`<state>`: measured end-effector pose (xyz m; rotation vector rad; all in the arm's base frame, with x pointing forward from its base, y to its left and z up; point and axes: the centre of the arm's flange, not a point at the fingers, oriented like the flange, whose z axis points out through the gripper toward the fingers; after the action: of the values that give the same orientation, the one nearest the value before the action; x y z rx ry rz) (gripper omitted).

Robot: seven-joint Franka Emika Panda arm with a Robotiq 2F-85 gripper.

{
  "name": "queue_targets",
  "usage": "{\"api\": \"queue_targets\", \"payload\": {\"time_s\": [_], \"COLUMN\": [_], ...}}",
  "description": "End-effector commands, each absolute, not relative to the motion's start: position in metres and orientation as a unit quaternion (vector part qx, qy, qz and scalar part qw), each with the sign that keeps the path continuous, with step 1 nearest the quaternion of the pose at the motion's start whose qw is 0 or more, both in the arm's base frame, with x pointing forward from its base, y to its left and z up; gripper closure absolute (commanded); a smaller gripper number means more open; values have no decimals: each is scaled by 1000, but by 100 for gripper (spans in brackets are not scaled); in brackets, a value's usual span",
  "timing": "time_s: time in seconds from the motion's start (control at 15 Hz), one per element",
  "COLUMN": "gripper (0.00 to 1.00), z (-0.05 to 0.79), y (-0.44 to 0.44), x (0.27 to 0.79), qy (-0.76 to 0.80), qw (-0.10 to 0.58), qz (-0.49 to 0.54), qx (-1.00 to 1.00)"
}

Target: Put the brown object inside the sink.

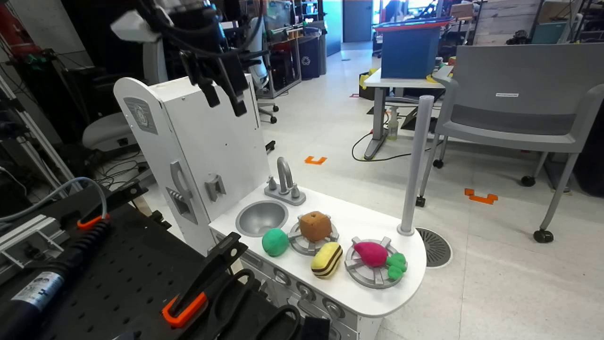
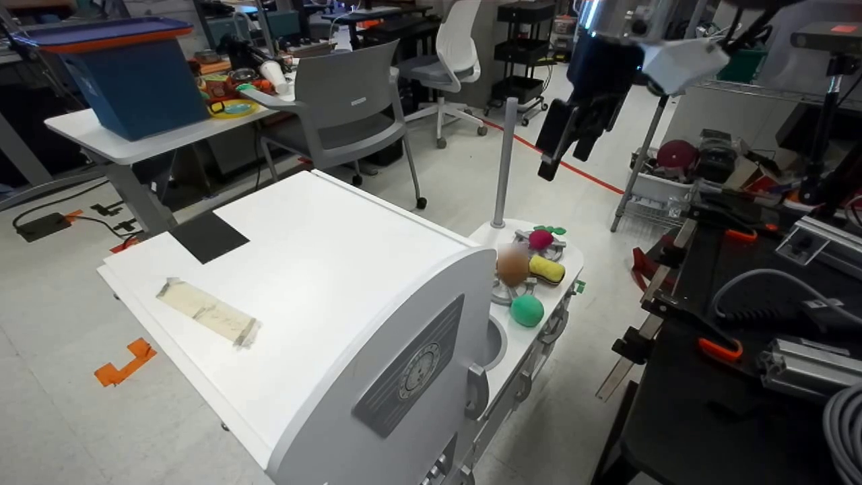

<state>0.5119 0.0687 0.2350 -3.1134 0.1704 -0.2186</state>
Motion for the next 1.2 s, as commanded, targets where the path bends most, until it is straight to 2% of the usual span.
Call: {"api": "queue_targets", "payload": {"time_s": [0.0,0.53,1.13], "gripper": [0,0,0], "z": [164,23,-87], "y": [53,21,17], "x": [548,573,593], "qy": [82,122,139], "qw": [-13,-53,-114], "qz": [-82,-73,-71], "qx": [-993,-988,-981]}}
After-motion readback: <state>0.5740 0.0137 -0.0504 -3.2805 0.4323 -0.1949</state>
